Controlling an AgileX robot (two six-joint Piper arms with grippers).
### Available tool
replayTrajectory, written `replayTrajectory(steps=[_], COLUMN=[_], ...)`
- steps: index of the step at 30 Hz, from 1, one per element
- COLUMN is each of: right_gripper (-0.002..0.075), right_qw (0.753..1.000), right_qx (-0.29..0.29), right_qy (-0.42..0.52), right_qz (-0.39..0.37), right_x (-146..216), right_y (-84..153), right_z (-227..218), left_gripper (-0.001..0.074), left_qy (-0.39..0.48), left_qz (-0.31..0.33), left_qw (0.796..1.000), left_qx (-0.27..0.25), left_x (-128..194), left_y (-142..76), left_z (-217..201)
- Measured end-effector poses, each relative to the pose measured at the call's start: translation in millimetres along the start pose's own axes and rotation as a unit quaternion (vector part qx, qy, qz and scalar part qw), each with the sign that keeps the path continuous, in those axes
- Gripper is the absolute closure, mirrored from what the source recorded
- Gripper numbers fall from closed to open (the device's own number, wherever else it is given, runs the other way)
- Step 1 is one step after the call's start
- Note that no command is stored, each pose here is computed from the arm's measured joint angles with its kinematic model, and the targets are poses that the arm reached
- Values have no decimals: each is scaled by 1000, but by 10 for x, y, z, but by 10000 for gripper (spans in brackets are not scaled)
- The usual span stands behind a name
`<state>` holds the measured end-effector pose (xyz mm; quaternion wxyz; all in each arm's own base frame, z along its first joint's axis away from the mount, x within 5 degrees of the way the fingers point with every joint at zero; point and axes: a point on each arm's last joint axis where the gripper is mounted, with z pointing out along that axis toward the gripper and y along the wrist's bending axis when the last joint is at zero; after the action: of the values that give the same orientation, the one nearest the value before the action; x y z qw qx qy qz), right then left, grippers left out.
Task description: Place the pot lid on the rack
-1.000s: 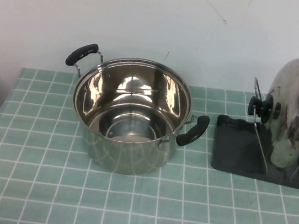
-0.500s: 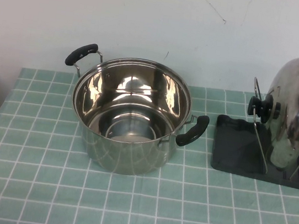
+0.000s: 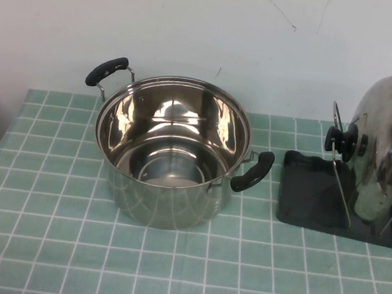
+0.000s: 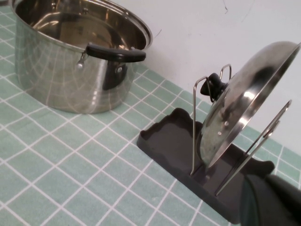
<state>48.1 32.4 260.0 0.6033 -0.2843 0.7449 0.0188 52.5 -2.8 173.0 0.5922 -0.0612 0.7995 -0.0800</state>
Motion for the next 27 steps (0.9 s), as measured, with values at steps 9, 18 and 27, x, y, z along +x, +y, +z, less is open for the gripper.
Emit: replayTrajectory(steps=[9,18,27], right_gripper=[725,725,726], right_qw=[1000,999,979], right_qx=[0,26,185], right_qy=[1,-10,-2], right_qz=[-5,-16,90], right_x=[1,49,612], right_y=[-1,-27,-85], right_z=[0,26,92], left_gripper=[738,738,738], left_qy=[0,1,1], left_qz=[0,1,1], left_qw=[1000,1000,1000], left_qx=[0,0,0], left_x=[0,1,1], left_y=[0,0,0], left_z=[0,0,0])
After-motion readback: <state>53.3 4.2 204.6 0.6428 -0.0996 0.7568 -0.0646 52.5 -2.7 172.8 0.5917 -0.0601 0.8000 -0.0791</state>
